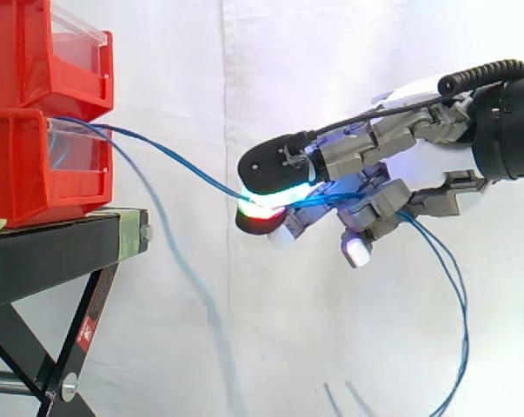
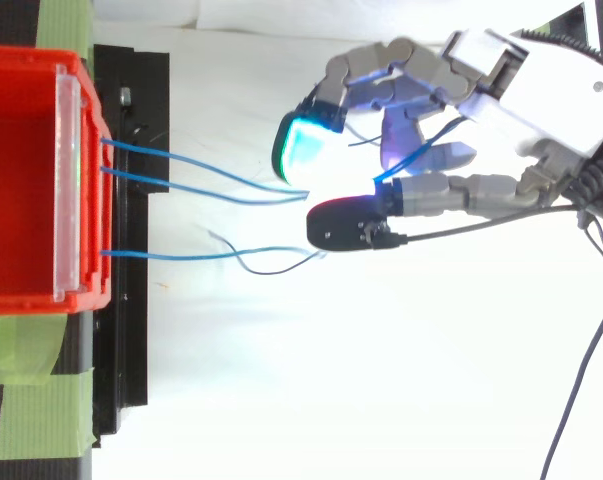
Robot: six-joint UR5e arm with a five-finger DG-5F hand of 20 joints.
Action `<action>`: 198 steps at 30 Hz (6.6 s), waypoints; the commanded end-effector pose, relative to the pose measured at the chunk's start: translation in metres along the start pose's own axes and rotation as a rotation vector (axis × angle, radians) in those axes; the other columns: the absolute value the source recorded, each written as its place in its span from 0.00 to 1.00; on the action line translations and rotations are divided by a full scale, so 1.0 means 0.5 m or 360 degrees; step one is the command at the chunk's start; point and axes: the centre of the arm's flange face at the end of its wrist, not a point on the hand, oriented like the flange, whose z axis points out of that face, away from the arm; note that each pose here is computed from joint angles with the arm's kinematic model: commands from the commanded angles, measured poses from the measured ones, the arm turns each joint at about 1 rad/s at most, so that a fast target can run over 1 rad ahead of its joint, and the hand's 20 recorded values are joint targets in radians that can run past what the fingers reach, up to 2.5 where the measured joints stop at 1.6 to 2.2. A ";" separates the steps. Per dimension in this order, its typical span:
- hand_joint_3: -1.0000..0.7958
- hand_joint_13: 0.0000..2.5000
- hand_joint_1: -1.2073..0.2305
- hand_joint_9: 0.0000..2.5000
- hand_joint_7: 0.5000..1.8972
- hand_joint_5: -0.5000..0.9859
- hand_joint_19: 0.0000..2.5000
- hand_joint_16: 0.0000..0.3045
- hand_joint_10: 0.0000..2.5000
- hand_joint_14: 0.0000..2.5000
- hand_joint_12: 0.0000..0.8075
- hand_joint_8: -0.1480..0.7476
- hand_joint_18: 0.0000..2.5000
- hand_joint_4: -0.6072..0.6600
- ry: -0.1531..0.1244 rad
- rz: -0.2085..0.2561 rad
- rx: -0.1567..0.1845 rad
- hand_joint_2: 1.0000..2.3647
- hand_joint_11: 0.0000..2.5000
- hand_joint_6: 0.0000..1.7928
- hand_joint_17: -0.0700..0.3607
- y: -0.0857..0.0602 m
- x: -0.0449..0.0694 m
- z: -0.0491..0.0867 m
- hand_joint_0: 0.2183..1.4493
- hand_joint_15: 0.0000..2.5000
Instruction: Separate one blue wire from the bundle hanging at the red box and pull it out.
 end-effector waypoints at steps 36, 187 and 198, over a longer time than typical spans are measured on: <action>0.34 0.34 0.34 0.32 0.37 0.20 0.51 0.15 0.01 0.68 0.44 0.54 0.34 0.67 0.0215 0.0556 -0.0076 0.01 0.42 0.47 0.41 0.020 0.040 -0.007 0.30 0.56; 0.48 0.28 0.21 0.26 0.41 0.19 0.46 0.15 0.01 0.55 0.41 0.49 0.26 0.62 0.0227 0.0517 -0.0027 0.02 0.41 0.46 0.41 0.013 0.036 -0.013 0.37 0.65; 0.34 0.24 0.13 0.21 0.43 0.17 0.43 0.16 0.01 0.50 0.40 0.47 0.22 0.60 0.0232 0.0514 -0.0025 0.01 0.40 0.45 0.42 0.012 0.038 -0.013 0.39 0.69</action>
